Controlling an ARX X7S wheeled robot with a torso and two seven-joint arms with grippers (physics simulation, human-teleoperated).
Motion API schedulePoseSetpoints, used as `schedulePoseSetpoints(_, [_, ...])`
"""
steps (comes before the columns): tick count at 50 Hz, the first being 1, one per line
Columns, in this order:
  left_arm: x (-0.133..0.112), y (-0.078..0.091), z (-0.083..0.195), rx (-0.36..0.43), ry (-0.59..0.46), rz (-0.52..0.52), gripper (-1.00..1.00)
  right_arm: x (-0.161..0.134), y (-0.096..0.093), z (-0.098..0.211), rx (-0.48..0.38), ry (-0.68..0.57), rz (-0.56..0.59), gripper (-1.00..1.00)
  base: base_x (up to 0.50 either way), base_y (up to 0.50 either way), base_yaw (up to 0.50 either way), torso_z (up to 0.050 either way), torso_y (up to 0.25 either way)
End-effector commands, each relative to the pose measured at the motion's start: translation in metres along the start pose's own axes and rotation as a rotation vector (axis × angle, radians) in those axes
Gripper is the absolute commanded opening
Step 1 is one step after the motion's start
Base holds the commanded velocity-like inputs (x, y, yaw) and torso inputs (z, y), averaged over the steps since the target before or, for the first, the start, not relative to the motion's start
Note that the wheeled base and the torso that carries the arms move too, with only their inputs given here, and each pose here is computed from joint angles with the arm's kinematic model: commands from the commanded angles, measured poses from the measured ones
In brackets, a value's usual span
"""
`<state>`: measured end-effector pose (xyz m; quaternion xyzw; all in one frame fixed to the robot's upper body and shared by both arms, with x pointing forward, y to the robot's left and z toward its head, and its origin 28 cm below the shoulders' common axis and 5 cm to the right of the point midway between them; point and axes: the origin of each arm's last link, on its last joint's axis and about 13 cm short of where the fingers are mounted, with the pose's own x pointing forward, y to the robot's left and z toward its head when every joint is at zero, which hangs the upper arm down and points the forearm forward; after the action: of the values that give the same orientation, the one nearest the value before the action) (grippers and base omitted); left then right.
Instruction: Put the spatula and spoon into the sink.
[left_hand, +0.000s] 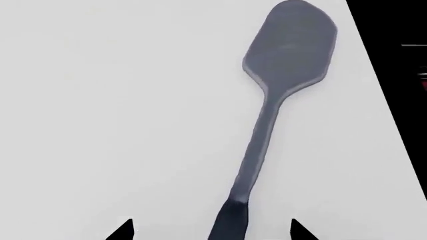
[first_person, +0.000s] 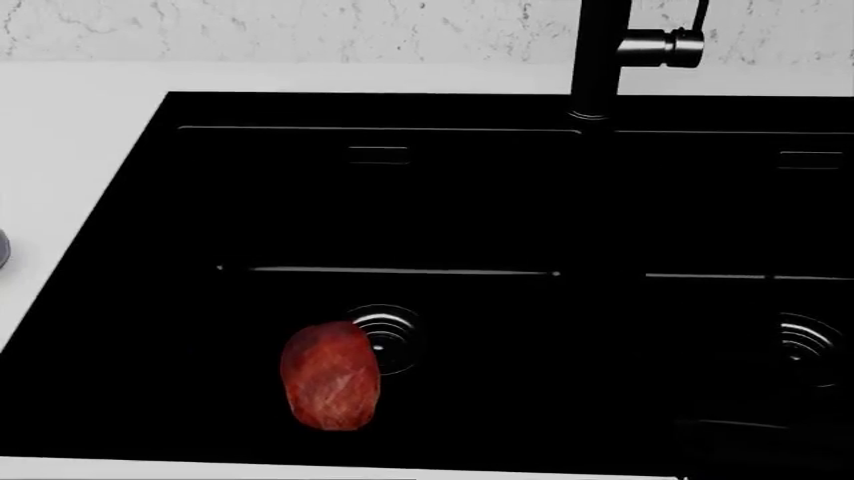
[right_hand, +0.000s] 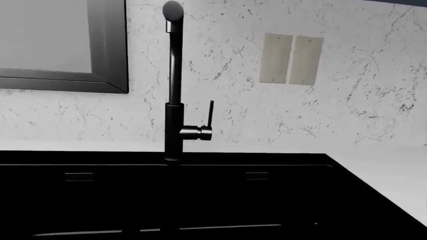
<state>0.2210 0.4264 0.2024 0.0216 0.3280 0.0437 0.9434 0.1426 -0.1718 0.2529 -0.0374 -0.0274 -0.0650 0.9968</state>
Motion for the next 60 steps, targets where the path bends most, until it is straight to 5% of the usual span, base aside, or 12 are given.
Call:
schedulePoseSetpoints(1, [0.021, -0.001, -0.034, 0.044, 0.191, 0.047, 1.00, 0.003, -0.002, 0.004, -0.006, -0.041, 0.018, 1.00, 0.00, 0.00, 0.00, 0.000, 0.000])
schedulePoseSetpoints(2, [0.022, 0.000, -0.035, 0.042, 0.197, 0.055, 1.00, 0.003, -0.002, 0.004, -0.005, -0.042, 0.017, 1.00, 0.00, 0.00, 0.00, -0.010, 0.000])
schedulePoseSetpoints(3, [0.022, 0.000, -0.037, 0.047, 0.207, 0.059, -1.00, 0.003, -0.002, 0.005, -0.005, -0.042, 0.014, 1.00, 0.00, 0.00, 0.00, 0.000, 0.000])
schedulePoseSetpoints(11, [0.025, -0.001, -0.034, 0.082, 0.163, 0.090, -1.00, 0.003, -0.001, 0.005, -0.004, -0.043, 0.011, 1.00, 0.00, 0.00, 0.00, -0.003, 0.000])
schedulePoseSetpoints(21, [0.020, -0.020, 0.013, 0.145, -0.210, 0.138, -1.00, 0.002, -0.001, 0.004, 0.002, -0.044, 0.008, 1.00, 0.00, 0.00, 0.00, -0.001, 0.000])
schedulePoseSetpoints(32, [-0.003, -0.034, 0.059, -0.089, -0.547, 0.103, -1.00, 0.003, -0.001, 0.003, 0.005, -0.043, 0.010, 1.00, 0.00, 0.00, 0.00, 0.000, 0.000])
schedulePoseSetpoints(35, [-0.012, -0.045, 0.073, -0.080, -0.625, 0.095, -1.00, 0.004, -0.002, 0.003, 0.005, -0.043, 0.015, 1.00, 0.00, 0.00, 0.00, 0.000, 0.000])
schedulePoseSetpoints(44, [-0.018, -0.067, 0.094, -0.030, -0.683, 0.009, -1.00, 0.005, -0.003, 0.001, 0.007, -0.042, 0.020, 1.00, 0.00, 0.00, 0.00, 0.000, 0.000])
schedulePoseSetpoints(60, [-0.021, -0.075, 0.102, 0.003, -0.706, -0.022, -1.00, 0.005, -0.003, 0.001, 0.011, -0.042, 0.025, 1.00, 0.00, 0.00, 0.00, 0.000, 0.000])
